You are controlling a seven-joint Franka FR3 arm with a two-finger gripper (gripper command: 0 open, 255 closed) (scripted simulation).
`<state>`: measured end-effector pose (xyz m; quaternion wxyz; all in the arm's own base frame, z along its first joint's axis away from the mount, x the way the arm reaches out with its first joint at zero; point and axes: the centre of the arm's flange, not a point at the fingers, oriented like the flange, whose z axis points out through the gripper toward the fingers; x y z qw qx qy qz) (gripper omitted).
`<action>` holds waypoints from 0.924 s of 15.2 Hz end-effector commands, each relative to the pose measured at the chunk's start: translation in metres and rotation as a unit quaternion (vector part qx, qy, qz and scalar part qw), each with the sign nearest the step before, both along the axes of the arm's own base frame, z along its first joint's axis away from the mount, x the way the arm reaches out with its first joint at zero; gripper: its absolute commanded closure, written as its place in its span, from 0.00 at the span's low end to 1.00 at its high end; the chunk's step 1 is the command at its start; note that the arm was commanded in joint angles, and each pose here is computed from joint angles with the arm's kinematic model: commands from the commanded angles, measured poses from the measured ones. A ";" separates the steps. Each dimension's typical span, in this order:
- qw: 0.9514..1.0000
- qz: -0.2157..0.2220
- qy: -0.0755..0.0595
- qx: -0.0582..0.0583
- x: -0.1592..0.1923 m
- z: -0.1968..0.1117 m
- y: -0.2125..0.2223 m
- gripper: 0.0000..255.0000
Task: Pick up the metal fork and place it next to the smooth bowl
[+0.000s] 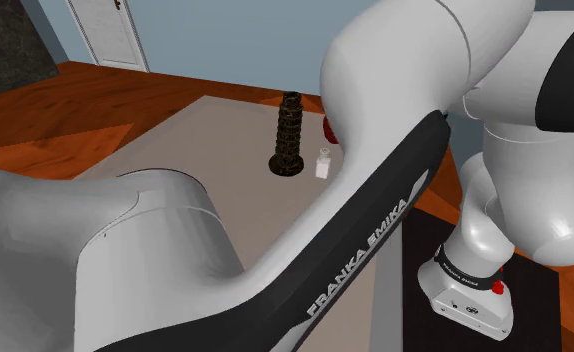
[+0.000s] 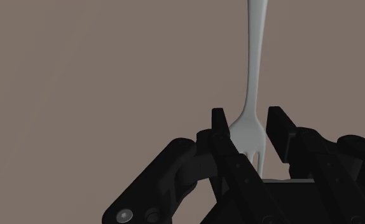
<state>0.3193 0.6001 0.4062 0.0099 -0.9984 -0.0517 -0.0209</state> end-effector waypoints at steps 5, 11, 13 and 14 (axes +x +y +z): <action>1.000 0.000 0.000 0.000 0.001 -0.032 0.000 1.00; 1.000 0.000 0.000 0.000 0.001 -0.062 0.000 1.00; 1.000 0.000 0.000 0.000 0.001 -0.062 0.000 1.00; 1.000 0.000 0.000 0.000 0.001 -0.062 0.000 1.00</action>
